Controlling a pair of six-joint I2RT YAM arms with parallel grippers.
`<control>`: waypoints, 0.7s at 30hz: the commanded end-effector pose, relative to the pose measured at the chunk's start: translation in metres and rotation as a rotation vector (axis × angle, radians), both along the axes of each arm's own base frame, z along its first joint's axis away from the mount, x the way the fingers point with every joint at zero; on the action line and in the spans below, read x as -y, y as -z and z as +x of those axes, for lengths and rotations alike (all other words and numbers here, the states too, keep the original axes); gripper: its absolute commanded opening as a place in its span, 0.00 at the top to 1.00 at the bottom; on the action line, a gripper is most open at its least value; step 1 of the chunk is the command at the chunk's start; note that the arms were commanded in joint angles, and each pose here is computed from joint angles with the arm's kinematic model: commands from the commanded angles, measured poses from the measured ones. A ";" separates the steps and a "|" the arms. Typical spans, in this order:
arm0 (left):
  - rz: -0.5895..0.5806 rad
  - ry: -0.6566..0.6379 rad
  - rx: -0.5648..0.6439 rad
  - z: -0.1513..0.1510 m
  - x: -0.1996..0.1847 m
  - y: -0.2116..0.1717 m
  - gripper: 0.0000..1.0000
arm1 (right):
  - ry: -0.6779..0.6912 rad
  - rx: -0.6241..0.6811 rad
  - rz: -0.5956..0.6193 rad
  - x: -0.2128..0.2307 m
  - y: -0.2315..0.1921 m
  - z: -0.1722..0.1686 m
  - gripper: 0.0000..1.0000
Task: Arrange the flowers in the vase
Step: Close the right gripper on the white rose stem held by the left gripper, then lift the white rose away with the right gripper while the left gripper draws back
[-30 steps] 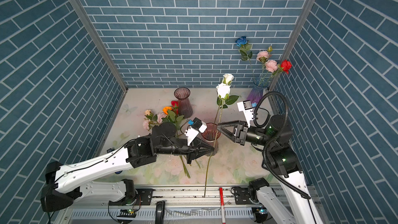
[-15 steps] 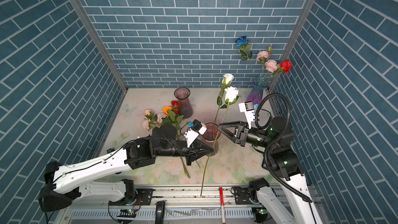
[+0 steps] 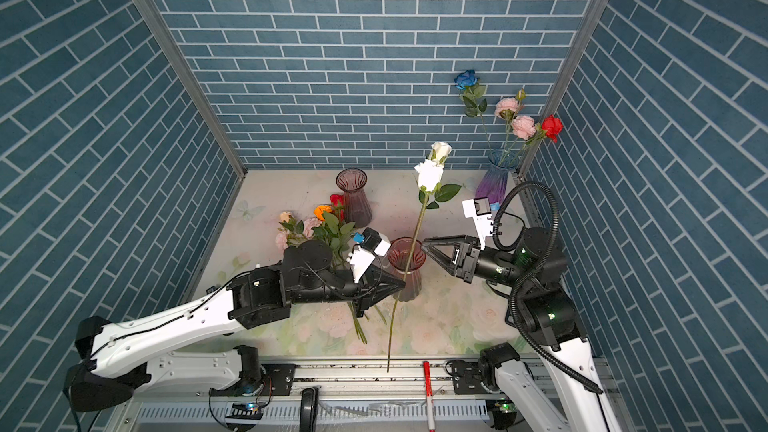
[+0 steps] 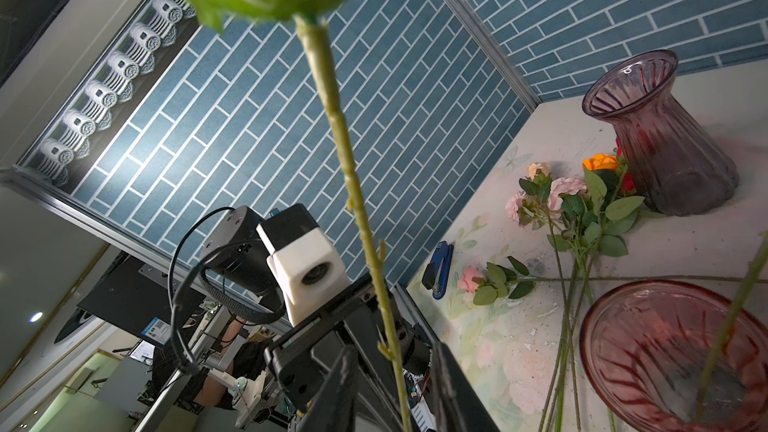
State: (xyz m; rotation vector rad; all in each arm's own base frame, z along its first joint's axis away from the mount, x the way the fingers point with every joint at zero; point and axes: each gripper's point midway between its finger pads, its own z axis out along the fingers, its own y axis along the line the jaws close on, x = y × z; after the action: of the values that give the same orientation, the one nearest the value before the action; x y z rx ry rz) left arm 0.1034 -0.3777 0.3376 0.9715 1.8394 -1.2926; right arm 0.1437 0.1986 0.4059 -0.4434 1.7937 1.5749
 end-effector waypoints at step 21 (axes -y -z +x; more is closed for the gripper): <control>0.048 -0.191 0.011 0.022 -0.027 0.016 0.33 | 0.015 0.088 -0.006 -0.003 -0.028 0.010 1.00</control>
State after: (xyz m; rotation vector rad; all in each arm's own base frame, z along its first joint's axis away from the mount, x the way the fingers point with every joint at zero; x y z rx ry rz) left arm 0.1062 -0.3726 0.3373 0.9204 1.8460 -1.2479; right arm 0.1534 0.2026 0.4108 -0.4429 1.7894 1.5744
